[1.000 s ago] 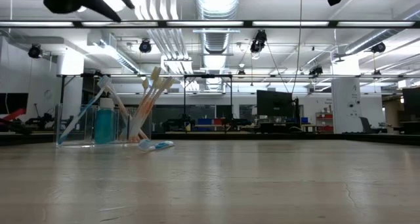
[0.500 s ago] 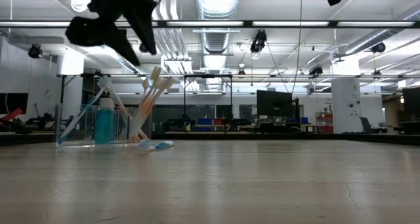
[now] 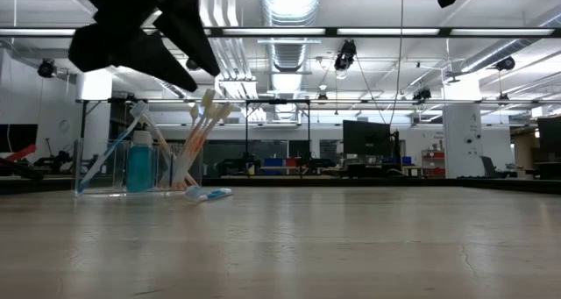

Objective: Pick & Place toothbrushing station
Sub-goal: Put the blue toothbrush into the transparent organizer

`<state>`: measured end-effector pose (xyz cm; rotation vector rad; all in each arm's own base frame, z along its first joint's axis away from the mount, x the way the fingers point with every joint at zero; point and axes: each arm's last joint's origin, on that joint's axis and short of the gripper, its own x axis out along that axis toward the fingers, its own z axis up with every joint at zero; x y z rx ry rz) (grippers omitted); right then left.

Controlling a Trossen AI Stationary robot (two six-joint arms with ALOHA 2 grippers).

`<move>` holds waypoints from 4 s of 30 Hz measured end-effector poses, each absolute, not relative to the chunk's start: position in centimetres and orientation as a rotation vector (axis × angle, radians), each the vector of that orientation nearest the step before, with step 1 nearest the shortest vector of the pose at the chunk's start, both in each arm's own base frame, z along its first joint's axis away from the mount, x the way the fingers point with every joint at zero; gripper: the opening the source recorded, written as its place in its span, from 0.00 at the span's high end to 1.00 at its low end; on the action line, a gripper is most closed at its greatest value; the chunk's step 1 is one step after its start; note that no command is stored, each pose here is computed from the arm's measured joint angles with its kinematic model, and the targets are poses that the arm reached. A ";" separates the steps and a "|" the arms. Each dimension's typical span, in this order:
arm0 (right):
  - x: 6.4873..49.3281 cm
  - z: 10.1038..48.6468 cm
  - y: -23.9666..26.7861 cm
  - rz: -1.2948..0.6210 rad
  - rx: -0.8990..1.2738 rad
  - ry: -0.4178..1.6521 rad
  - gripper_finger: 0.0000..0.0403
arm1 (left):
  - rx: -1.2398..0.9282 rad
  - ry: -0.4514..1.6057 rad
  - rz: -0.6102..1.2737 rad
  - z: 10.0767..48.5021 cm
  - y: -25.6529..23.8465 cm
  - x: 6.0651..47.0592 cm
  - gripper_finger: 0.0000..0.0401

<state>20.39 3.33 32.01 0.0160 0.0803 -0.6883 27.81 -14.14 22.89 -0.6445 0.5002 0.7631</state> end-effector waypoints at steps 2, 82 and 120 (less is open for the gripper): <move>20.4 32.0 3.3 -0.688 0.017 0.080 0.97 | -0.630 0.443 0.779 22.3 -15.0 27.7 0.54; 20.4 32.0 3.3 -0.688 0.017 0.080 0.97 | -0.573 0.470 1.002 9.6 -16.0 29.5 0.90; 20.4 32.0 3.3 -0.688 0.017 0.080 0.97 | -1.062 1.187 0.717 33.5 -8.6 18.3 0.90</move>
